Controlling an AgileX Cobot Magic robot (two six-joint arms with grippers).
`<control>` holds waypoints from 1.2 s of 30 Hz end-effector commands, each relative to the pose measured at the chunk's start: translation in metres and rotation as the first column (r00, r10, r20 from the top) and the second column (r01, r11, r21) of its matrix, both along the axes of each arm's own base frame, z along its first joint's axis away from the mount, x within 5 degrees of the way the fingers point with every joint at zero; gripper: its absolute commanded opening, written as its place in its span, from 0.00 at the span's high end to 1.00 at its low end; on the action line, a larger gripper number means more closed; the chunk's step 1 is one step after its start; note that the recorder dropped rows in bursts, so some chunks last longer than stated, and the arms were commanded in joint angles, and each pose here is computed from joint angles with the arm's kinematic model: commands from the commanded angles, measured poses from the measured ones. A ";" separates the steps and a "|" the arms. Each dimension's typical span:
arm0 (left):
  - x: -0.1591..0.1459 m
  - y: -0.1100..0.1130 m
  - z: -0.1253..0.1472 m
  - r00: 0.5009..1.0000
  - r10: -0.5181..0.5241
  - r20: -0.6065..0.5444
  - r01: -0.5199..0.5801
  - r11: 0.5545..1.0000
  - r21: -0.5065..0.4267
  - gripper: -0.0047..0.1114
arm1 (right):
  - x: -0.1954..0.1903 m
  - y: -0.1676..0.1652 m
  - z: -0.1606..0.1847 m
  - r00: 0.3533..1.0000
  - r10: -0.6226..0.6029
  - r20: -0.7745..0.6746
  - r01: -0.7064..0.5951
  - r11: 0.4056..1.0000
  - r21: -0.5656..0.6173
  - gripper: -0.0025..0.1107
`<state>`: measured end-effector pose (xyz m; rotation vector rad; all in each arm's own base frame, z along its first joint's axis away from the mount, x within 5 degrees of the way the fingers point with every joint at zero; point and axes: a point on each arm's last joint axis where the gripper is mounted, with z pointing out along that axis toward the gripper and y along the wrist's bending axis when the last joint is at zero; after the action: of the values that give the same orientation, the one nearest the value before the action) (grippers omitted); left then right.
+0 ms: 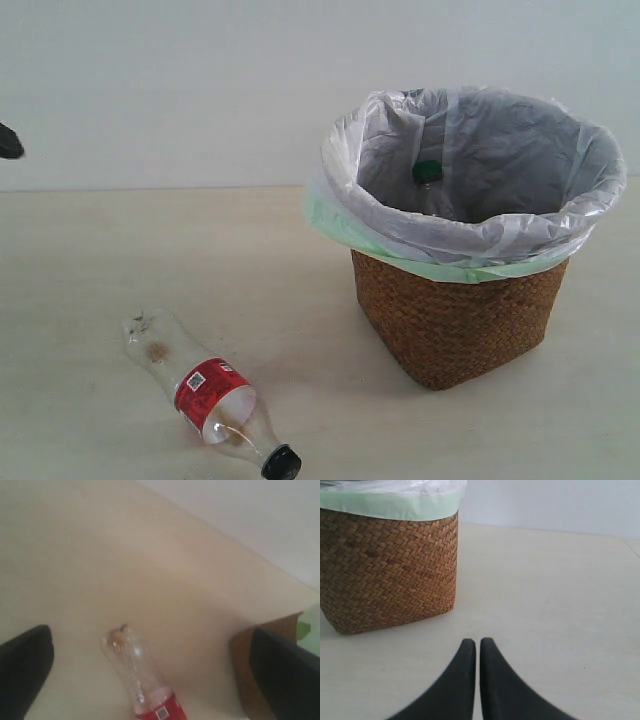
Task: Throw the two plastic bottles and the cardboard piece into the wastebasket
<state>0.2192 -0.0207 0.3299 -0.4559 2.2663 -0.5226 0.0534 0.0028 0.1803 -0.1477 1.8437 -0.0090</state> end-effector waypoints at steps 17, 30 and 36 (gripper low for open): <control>0.048 -0.068 -0.158 0.897 -0.169 -0.408 0.101 0.978 -0.183 0.04 | 0.000 0.000 0.000 1.000 -0.004 0.006 0.004 1.000 -0.009 0.98; 0.052 -0.104 -0.211 0.863 -0.132 -0.487 0.046 0.982 -0.184 0.39 | 0.000 0.000 0.000 1.000 -0.004 0.006 0.004 1.000 -0.006 0.98; 0.052 -0.105 -0.218 0.844 -0.135 -0.520 0.044 0.982 -0.185 0.92 | 0.000 0.000 0.000 1.000 -0.004 0.006 0.004 1.000 -0.006 0.98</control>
<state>0.2734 -0.1242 0.1166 -0.6788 2.7694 -0.7245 0.0533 0.0028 0.1801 -0.1539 1.8456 -0.0138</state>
